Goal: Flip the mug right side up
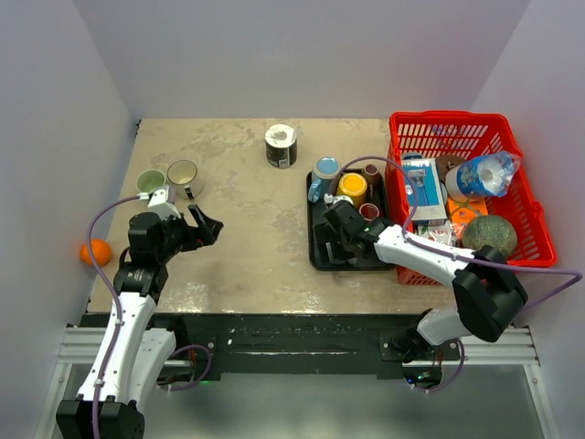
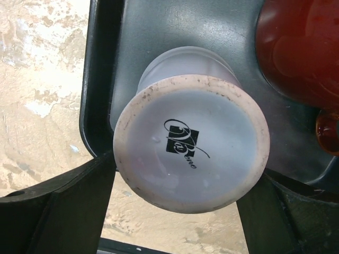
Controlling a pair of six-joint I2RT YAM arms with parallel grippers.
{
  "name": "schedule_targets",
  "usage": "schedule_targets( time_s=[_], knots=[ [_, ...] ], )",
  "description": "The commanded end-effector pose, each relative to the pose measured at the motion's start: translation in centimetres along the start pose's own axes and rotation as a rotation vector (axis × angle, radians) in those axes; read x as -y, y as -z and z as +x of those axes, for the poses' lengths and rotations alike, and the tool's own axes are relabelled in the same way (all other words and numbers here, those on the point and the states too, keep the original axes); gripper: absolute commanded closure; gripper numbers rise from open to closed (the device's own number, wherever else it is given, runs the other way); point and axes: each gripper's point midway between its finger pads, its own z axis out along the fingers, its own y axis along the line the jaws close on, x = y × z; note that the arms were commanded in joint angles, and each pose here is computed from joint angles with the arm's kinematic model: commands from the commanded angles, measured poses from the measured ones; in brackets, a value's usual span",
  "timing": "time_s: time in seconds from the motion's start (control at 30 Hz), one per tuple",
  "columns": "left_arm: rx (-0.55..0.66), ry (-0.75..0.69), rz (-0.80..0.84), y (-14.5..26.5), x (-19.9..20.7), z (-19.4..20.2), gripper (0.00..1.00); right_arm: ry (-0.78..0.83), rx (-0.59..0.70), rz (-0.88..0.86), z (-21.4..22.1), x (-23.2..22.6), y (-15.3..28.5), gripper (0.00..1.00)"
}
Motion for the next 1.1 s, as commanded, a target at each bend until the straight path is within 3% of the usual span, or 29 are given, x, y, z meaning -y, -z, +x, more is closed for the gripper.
schedule_targets(
  time_s=[0.0, 0.03, 0.2, 0.43, 0.9, 1.0, 1.07],
  knots=[
    [0.024, -0.027, 0.016, 0.0, 0.3, -0.7, 0.07, -0.007, 0.04, -0.046, -0.5, -0.8, 0.2, 0.14],
    [0.024, -0.028, 0.019, 0.0, 0.3, -0.7, 0.07, -0.013, 0.051, -0.051, -0.6, -0.7, 0.6, 0.2],
    [0.015, -0.029, 0.047, -0.1, 0.7, -0.5, 0.06, -0.029, 0.078, 0.01, -0.6, 0.7, 1.2, 0.3],
    [0.003, -0.028, 0.054, -0.3, 0.8, -0.3, 0.05, -0.05, 0.105, 0.008, -0.5, 0.9, 1.0, 0.53],
    [-0.001, -0.026, 0.057, -0.3, 0.8, -0.3, 0.05, -0.07, 0.121, 0.048, -0.2, 1.7, 0.6, 0.68],
    [-0.003, -0.026, 0.058, -0.3, 0.9, -0.3, 0.05, -0.066, 0.129, 0.035, -0.3, 1.5, 0.6, 0.78],
    [-0.004, -0.026, 0.06, -0.3, 0.9, -0.2, 0.05, -0.058, 0.12, 0.039, -0.1, 1.5, 0.2, 0.8]
  ],
)
